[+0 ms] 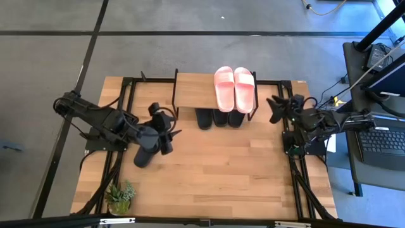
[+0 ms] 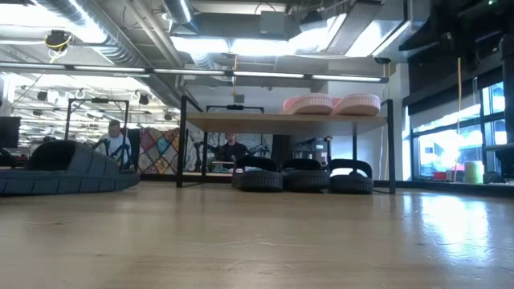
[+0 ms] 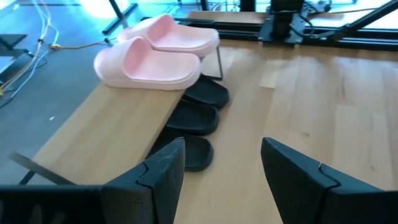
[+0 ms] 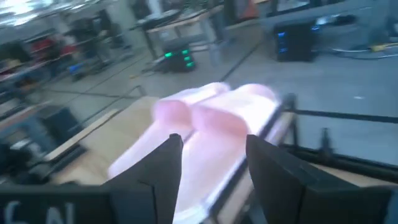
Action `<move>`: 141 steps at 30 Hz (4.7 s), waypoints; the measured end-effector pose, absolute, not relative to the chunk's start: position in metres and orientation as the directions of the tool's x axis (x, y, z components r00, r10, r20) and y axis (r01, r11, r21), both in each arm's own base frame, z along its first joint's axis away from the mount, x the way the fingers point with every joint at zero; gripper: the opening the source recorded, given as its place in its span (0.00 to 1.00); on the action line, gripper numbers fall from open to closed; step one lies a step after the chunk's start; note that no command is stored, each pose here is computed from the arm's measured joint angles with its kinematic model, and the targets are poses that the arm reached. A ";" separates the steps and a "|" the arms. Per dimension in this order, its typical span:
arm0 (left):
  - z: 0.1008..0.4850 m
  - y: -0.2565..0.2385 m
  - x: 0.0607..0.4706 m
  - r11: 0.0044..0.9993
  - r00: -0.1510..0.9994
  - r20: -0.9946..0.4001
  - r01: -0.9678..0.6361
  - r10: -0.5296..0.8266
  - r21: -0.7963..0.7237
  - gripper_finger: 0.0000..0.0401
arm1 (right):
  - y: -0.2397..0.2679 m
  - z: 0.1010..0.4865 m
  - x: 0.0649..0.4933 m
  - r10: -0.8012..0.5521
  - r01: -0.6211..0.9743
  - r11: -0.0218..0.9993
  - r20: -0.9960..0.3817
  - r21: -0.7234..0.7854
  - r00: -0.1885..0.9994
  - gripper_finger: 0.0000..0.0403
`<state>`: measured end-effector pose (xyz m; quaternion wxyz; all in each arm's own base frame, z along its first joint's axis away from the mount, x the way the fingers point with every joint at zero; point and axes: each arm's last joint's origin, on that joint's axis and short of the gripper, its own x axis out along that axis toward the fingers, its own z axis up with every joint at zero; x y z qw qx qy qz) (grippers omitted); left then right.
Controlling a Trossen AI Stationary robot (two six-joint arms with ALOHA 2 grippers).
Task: Pick and place slides into the shelf
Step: Adjust the shelf, then adjust the left black slide under the shelf
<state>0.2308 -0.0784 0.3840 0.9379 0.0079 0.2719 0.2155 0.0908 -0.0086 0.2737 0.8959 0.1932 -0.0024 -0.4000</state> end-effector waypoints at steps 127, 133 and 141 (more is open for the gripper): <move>0.116 0.015 0.301 0.968 0.873 -0.473 -0.208 0.118 -0.141 0.36 | -0.036 0.292 0.109 -0.670 0.882 0.418 -0.581 0.217 0.461 0.44; 0.107 0.016 0.310 0.957 0.866 -0.494 -0.206 0.082 -0.203 0.34 | -0.036 0.292 0.109 -0.670 0.882 0.418 -0.581 0.217 0.461 0.44; 0.107 0.016 0.335 0.971 0.872 -0.480 -0.190 0.097 -0.148 0.31 | -0.036 0.292 0.109 -0.670 0.882 0.419 -0.582 0.216 0.461 0.44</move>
